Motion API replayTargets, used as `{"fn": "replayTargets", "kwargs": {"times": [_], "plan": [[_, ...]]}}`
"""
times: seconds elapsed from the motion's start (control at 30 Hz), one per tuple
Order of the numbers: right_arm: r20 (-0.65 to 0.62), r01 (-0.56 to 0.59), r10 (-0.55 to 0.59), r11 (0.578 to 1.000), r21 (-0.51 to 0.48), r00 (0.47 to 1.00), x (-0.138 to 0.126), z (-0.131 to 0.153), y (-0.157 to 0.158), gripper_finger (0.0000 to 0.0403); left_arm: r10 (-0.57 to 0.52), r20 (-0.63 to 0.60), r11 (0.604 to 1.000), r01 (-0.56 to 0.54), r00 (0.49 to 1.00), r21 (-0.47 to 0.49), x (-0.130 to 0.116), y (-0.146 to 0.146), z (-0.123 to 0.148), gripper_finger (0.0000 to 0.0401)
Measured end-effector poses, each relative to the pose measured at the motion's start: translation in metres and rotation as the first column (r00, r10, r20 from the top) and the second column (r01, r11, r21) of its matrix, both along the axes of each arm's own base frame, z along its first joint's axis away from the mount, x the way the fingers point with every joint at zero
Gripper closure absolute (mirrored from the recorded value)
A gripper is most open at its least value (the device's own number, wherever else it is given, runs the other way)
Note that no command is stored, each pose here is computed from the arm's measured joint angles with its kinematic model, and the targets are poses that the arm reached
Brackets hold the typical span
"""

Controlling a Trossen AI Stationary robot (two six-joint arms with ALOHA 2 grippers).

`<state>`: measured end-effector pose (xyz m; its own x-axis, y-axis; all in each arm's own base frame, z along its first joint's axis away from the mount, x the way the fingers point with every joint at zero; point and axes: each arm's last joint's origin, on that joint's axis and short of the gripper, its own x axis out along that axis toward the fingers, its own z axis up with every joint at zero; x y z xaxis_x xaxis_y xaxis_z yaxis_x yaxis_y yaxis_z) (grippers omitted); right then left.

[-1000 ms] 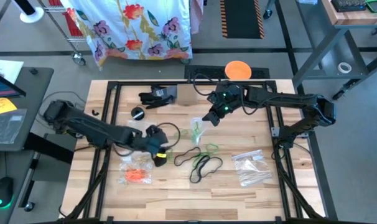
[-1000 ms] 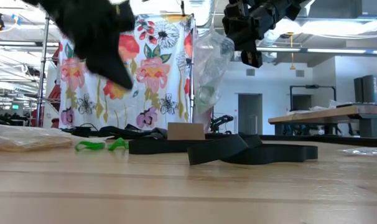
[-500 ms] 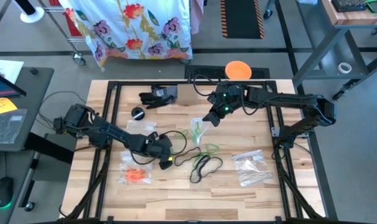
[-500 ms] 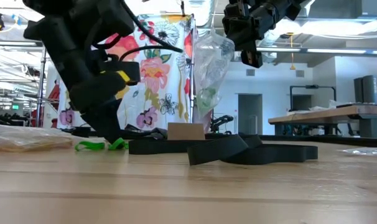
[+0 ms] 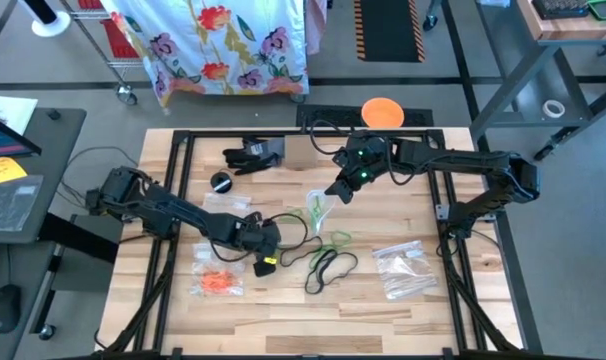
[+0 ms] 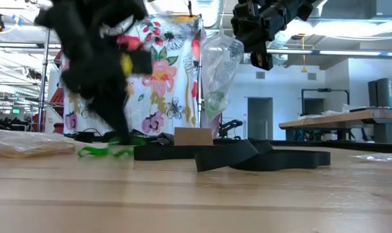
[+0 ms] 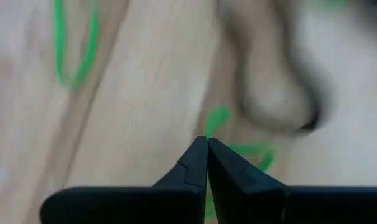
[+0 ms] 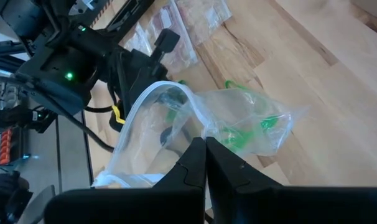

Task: Sort rubber bands
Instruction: Put the green rubber band into the transparent zip bag

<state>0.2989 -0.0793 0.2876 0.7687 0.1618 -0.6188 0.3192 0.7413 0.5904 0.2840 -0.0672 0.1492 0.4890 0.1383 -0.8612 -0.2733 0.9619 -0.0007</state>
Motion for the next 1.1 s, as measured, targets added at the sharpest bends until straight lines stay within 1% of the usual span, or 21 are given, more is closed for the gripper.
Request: {"fn": "replayTargets", "kwargs": {"times": [0.07,0.13,0.23,0.27,0.33,0.4,0.47,0.53,0.6,0.67,0.7,0.77,0.9,1.1], "plan": [[0.0,0.0,0.0,1.0,0.0,1.0,0.0,0.0,0.0,0.0403,-0.031,0.073,0.999,0.03,0.997,0.012,0.005,-0.001,0.02,0.0399],[0.0,0.0,0.0,1.0,0.0,1.0,0.0,0.0,0.0,0.0403,-0.056,0.14,0.998,0.051,0.989,0.045,0.006,-0.001,0.04,0.0399],[0.0,0.0,0.0,1.0,0.0,1.0,0.0,0.0,0.0,0.0403,-0.09,0.273,0.991,0.058,0.958,0.123,0.007,0.001,0.073,0.04],[0.0,0.0,0.0,1.0,0.0,1.0,0.0,0.0,0.0,0.0403,-0.104,0.336,0.987,0.055,0.936,0.151,0.008,0.002,0.085,0.04],[0.001,0.0,0.0,1.0,0.0,1.0,0.0,0.0,0.0,0.0403,-0.121,0.48,0.98,0.028,0.869,0.196,0.011,0.006,0.108,0.04],[0.0,0.0,0.0,1.0,0.0,1.0,0.0,0.0,0.0,0.0403,-0.108,0.602,0.981,-0.016,0.791,0.196,0.017,0.014,0.124,0.04],[0.0,0.0,0.0,1.0,0.001,1.0,0.0,0.0,0.0,0.0403,-0.114,0.669,0.976,-0.043,0.734,0.213,0.021,0.021,0.134,0.04],[0.0,0.0,0.0,1.0,0.0,1.0,0.0,0.0,0.0,0.0403,-0.132,0.697,0.971,-0.051,0.705,0.235,0.023,0.029,0.142,0.0401],[0.0,0.0,0.0,1.0,0.001,1.0,0.0,0.0,0.0,0.0403,-0.132,0.725,0.973,-0.052,0.676,0.226,0.026,0.037,0.15,0.0401],[0.001,0.0,0.0,1.0,0.0,1.0,0.0,0.0,0.0,0.0403,-0.123,0.743,0.979,-0.043,0.658,0.201,0.032,0.045,0.153,0.0401],[0.001,0.001,-0.001,1.0,0.0,1.0,0.0,0.0,0.0,0.0403,-0.12,0.744,0.981,-0.037,0.657,0.191,0.035,0.049,0.153,0.0401],[0.0,0.001,-0.001,1.0,0.0,1.0,0.0,0.0,0.0,0.0403,-0.124,0.731,0.983,-0.016,0.671,0.182,0.044,0.056,0.148,0.0401],[-0.001,0.0,0.0,1.0,0.0,1.0,0.0,0.0,0.0,0.0403,-0.126,0.724,0.988,0.02,0.679,0.152,0.057,0.062,0.142,0.0401],[-0.008,-0.008,0.008,1.0,0.002,1.0,0.0,-0.001,0.002,0.0403,-0.152,0.712,0.982,0.023,0.686,0.187,0.059,0.062,0.141,0.0401]]}}
